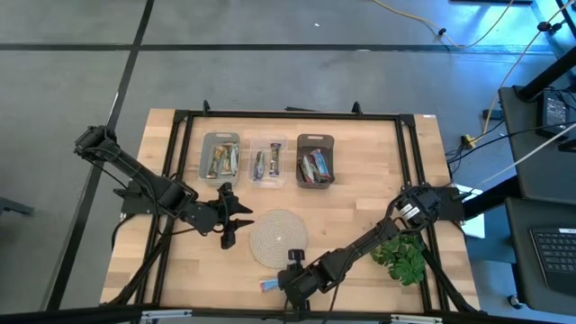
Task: Pick and place Granola Bars by type
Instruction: Put the red granola bar into the black bin
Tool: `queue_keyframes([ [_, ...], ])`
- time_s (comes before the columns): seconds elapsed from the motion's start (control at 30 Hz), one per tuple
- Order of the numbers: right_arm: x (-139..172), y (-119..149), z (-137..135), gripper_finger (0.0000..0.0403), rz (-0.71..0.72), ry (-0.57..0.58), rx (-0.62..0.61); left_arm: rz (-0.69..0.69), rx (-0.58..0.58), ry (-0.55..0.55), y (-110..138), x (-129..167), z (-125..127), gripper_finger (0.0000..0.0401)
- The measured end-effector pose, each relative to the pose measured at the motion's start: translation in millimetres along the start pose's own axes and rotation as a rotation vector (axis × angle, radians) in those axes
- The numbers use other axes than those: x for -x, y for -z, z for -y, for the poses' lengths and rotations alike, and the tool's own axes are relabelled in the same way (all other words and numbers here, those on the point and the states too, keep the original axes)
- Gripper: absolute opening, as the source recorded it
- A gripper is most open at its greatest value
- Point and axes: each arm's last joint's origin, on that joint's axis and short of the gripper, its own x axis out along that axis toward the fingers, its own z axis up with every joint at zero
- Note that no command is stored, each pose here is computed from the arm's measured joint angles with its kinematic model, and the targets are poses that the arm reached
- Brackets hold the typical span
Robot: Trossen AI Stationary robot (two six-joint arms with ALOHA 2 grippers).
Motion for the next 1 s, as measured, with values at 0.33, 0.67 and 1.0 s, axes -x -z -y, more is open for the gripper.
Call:
queue_keyframes([
  [0.33,26,-15,-1,0.0121,0.018,-0.083,-0.021,0.003,0.004,0.003,0,0,0,0.0136],
  [0.67,93,-51,30,0.0121,0.086,-0.042,-0.128,0.006,0.006,0.005,-1,0,0,0.0136],
  [1.0,130,-58,43,0.0122,0.069,-0.046,-0.035,-0.001,0.006,0.010,0,0,0,0.0136],
])
